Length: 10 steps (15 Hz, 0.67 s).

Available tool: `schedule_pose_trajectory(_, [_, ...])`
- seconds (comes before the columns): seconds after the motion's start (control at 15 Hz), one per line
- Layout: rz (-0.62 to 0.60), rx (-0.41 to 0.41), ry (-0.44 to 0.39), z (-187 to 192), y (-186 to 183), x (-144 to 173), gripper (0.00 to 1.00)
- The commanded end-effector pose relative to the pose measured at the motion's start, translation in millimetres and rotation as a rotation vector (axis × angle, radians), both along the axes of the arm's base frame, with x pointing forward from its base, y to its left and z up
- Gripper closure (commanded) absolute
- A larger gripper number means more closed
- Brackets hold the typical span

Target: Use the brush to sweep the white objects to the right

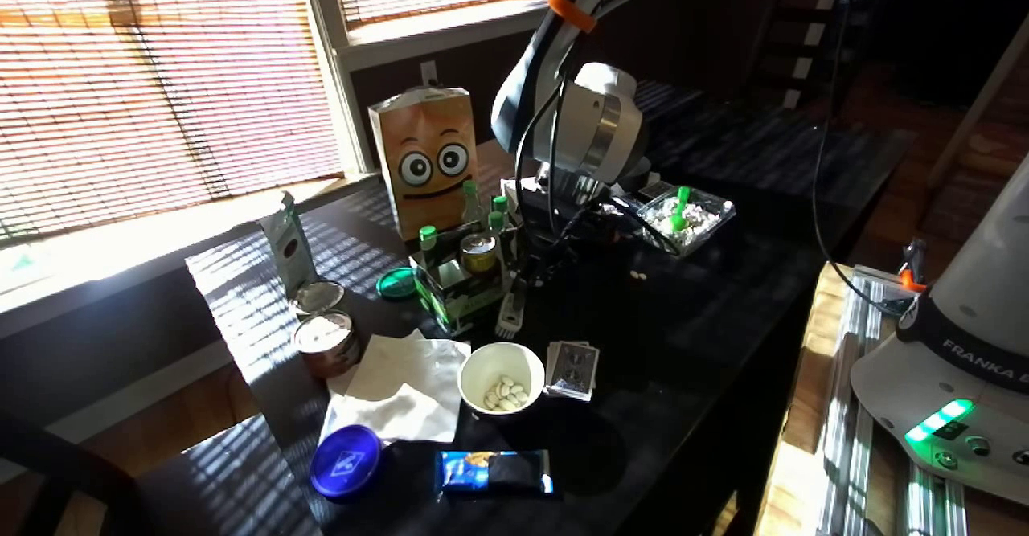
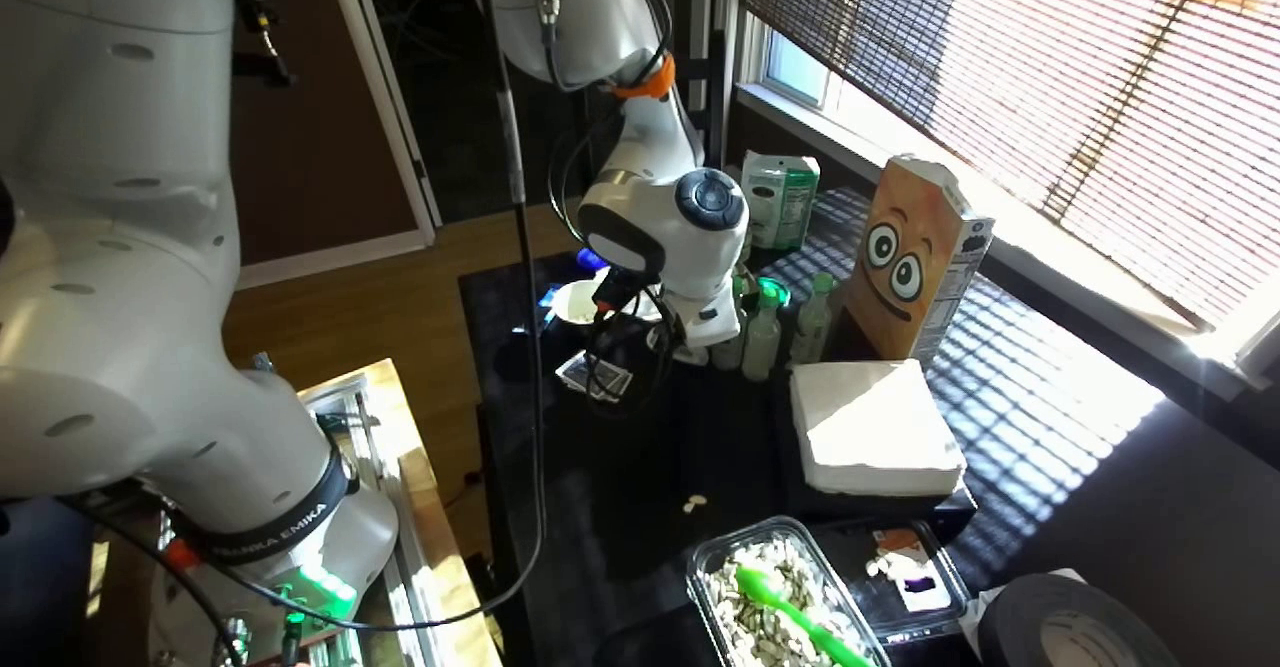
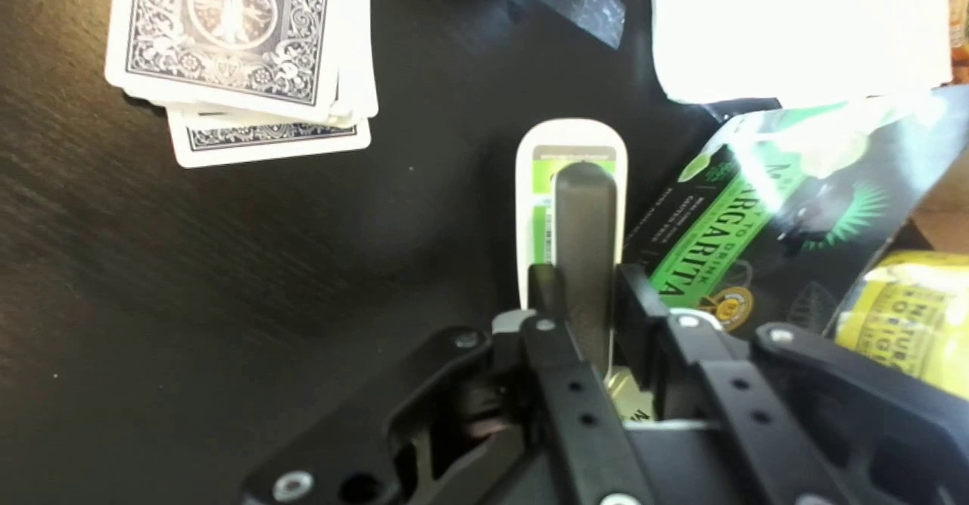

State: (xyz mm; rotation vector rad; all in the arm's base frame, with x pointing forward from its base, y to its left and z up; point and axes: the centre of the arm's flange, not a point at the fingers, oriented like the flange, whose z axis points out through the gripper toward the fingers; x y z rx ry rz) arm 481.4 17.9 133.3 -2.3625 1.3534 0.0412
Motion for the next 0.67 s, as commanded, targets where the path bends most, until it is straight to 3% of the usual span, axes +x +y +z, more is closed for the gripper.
schedule_pose_trajectory(0.0, [0.067, -0.036, 0.057, -4, -16, 0, 0.94])
schedule_pose_trajectory(0.6, [0.191, -0.160, 0.221, 8, -89, -17, 0.94])
